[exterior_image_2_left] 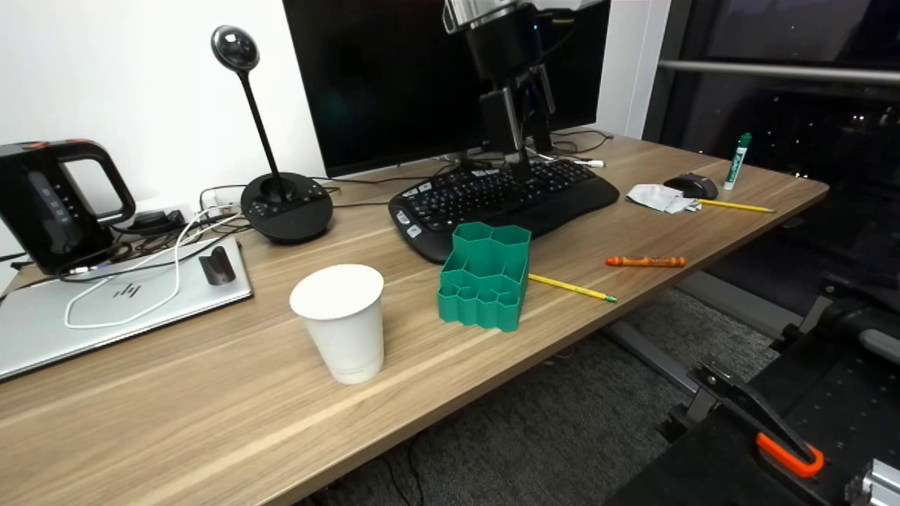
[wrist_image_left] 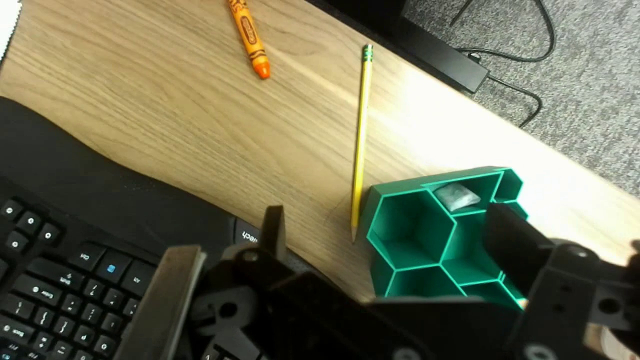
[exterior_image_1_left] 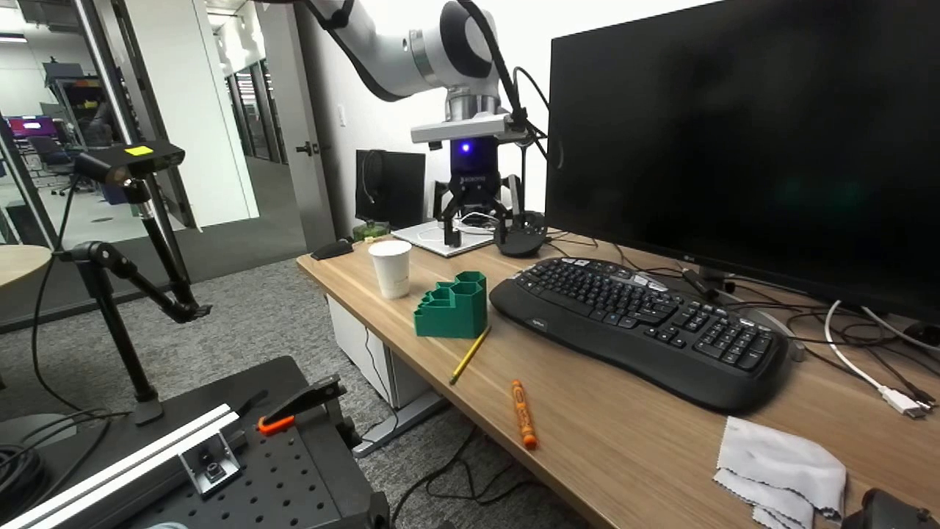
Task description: Pick the green object and move it to the left on the counter
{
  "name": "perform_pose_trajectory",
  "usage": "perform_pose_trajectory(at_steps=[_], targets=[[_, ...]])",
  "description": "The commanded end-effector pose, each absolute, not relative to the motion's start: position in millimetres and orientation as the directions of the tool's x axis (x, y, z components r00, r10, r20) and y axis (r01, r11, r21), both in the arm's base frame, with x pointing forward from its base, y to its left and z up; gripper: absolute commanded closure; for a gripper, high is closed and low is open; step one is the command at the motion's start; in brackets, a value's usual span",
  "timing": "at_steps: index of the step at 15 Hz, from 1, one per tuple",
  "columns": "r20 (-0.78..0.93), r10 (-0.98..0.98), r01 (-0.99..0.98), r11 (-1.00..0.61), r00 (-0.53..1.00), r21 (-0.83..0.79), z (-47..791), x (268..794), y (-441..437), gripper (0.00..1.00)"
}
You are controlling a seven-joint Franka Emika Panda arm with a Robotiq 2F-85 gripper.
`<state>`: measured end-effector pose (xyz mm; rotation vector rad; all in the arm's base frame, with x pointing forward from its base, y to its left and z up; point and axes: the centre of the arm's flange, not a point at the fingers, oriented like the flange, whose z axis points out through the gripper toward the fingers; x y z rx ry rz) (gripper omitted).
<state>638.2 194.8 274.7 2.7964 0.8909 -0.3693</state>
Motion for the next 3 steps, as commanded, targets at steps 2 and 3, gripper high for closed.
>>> perform_pose_trajectory(at_steps=[2, 3], targets=[[-0.295, 0.544, 0.59, -0.802, 0.785, 0.091, 273.8, 633.2, 195.6, 0.0], [-0.3, 0.547, 0.593, -0.8, 0.782, 0.087, 271.3, 631.1, 197.7, 0.0]])
